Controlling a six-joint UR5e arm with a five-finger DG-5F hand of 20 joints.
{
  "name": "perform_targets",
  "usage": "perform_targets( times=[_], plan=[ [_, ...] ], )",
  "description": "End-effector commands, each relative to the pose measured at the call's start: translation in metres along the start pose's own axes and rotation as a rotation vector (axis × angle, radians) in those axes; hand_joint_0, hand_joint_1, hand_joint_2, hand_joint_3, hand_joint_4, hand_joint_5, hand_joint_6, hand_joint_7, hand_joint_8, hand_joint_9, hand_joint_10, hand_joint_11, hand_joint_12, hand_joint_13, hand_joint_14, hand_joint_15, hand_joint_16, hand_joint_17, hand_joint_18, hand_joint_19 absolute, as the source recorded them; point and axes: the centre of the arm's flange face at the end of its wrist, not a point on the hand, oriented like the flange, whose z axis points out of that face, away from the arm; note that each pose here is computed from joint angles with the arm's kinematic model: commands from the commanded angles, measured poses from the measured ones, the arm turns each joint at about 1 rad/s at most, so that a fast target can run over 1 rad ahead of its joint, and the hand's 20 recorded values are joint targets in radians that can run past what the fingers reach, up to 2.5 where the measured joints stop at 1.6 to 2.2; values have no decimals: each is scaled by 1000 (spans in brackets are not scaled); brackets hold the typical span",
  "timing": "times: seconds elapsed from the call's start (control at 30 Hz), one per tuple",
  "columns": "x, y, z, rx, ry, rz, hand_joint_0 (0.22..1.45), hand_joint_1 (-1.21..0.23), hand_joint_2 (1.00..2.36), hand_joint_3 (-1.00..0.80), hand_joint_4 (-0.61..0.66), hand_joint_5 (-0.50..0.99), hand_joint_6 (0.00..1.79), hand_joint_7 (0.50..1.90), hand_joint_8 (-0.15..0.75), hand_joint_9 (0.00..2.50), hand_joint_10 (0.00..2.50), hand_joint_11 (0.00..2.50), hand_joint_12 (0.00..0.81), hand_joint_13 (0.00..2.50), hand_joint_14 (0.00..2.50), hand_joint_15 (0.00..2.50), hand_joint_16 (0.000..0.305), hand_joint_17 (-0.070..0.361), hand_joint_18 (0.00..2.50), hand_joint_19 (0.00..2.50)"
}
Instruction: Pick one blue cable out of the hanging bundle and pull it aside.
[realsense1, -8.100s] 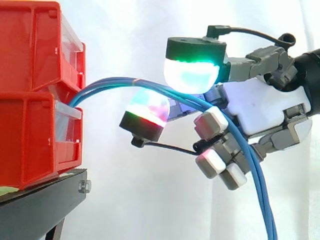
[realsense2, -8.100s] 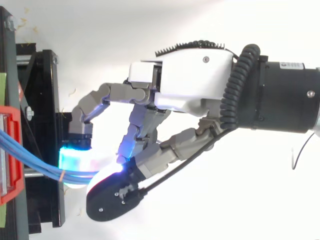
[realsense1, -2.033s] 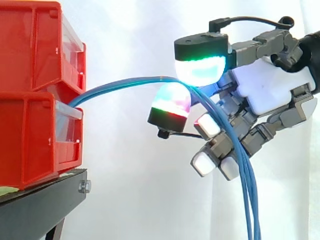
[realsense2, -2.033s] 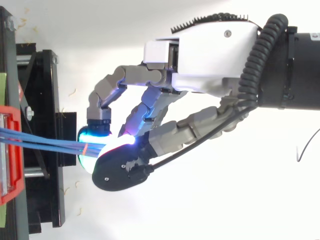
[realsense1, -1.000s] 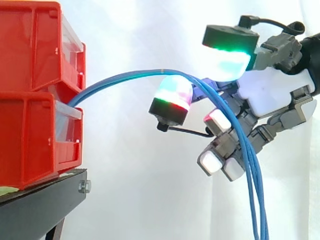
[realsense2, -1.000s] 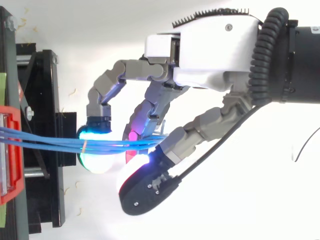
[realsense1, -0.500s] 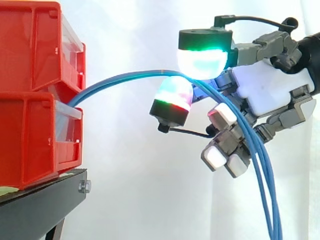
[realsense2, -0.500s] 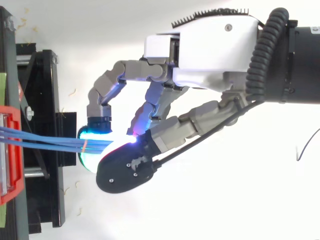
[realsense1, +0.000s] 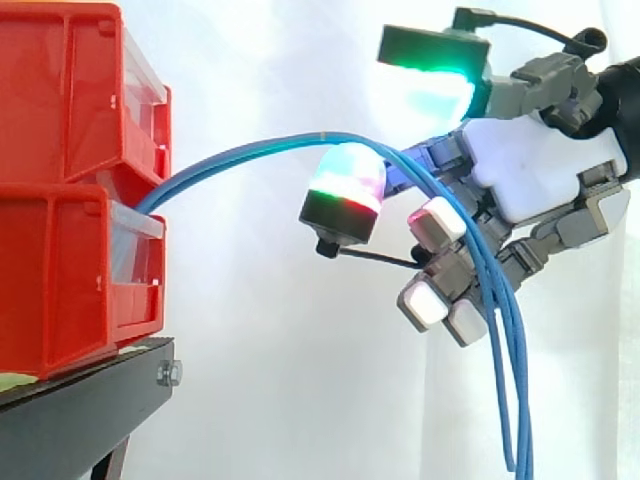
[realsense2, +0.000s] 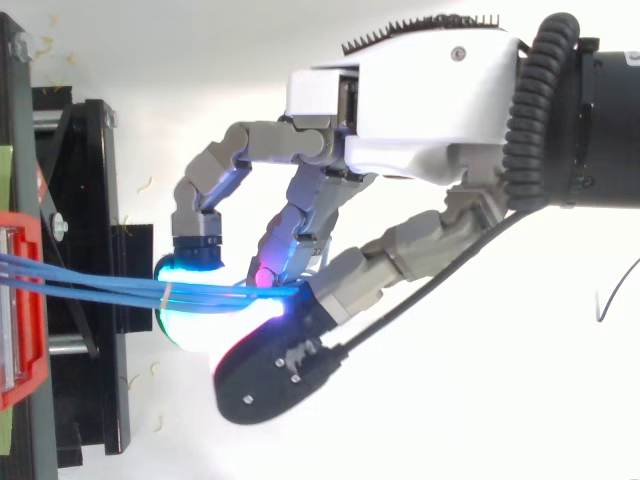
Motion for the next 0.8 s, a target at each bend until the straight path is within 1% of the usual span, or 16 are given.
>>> perform_targets(
  times=[0.0, 0.1, 0.2, 0.27, 0.3, 0.37, 0.4, 0.43, 0.47, 0.53, 0.57, 0.6, 0.67, 0.7, 0.77],
  plan=[
    [2, 0, 1, -3, 3, -1, 448, -673, 1000, -500, -16, -50, 871, 827, 250, 1159, 21, 490, 393, 770, 21, 504, 56, 126, 633, 626],
    [2, 1, 1, -4, 3, -1, 462, -629, 1000, -500, -42, -49, 865, 829, 249, 1175, 21, 485, 385, 764, 21, 510, 55, 125, 615, 634],
    [2, 1, 1, -9, 3, -1, 511, -592, 1000, -500, -44, -52, 865, 851, 233, 1180, 20, 492, 368, 749, 21, 513, 51, 116, 583, 662],
    [2, 0, 1, -8, 3, -1, 570, -544, 1004, -433, -53, -54, 866, 859, 223, 1171, 24, 505, 356, 739, 21, 522, 49, 110, 560, 676],
    [2, 1, 1, -9, 3, -1, 576, -549, 1006, -372, -55, -47, 862, 856, 240, 1214, 22, 497, 377, 781, 21, 509, 54, 122, 605, 656],
    [2, 0, 1, -8, 3, -1, 571, -548, 1006, -309, -49, -42, 858, 863, 260, 1262, 19, 491, 400, 815, 20, 503, 59, 134, 647, 643],
    [2, 0, 1, -8, 3, -1, 570, -556, 1002, -256, -35, -37, 853, 865, 276, 1285, 19, 486, 427, 844, 18, 492, 65, 145, 690, 621],
    [2, 0, 1, -8, 3, -1, 567, -561, 1000, -233, -35, -35, 852, 865, 285, 1290, 20, 484, 431, 851, 19, 492, 66, 149, 702, 614],
    [2, 0, 1, -8, 3, -1, 550, -559, 1060, -234, -34, -34, 851, 863, 288, 1295, 21, 482, 437, 856, 19, 493, 67, 152, 713, 617],
    [4, 1, 2, -11, 4, -1, 491, -561, 1283, -246, -28, -32, 848, 867, 300, 1312, 18, 488, 450, 876, 18, 487, 70, 158, 742, 598],
    [2, 1, 2, -12, 3, 0, 465, -603, 1370, -236, -27, -31, 847, 865, 310, 1317, 19, 483, 457, 884, 17, 483, 72, 162, 764, 591],
    [2, 1, 2, -12, 3, 0, 449, -662, 1424, -224, -29, -31, 847, 870, 303, 1303, 17, 477, 460, 891, 17, 480, 73, 164, 776, 587],
    [2, 1, 2, -11, 3, 0, 435, -750, 1480, -190, -24, -40, 865, 830, 311, 1284, 18, 508, 464, 893, 17, 485, 73, 164, 785, 578],
    [4, 0, 2, -8, 4, -1, 439, -789, 1473, -173, -15, -42, 867, 822, 313, 1261, 21, 506, 459, 882, 17, 485, 72, 163, 783, 579],
    [2, -1, 2, -6, 3, -1, 496, -847, 1323, -132, 3, -47, 872, 828, 300, 1232, 19, 524, 445, 862, 18, 493, 70, 156, 762, 575]
  ],
)
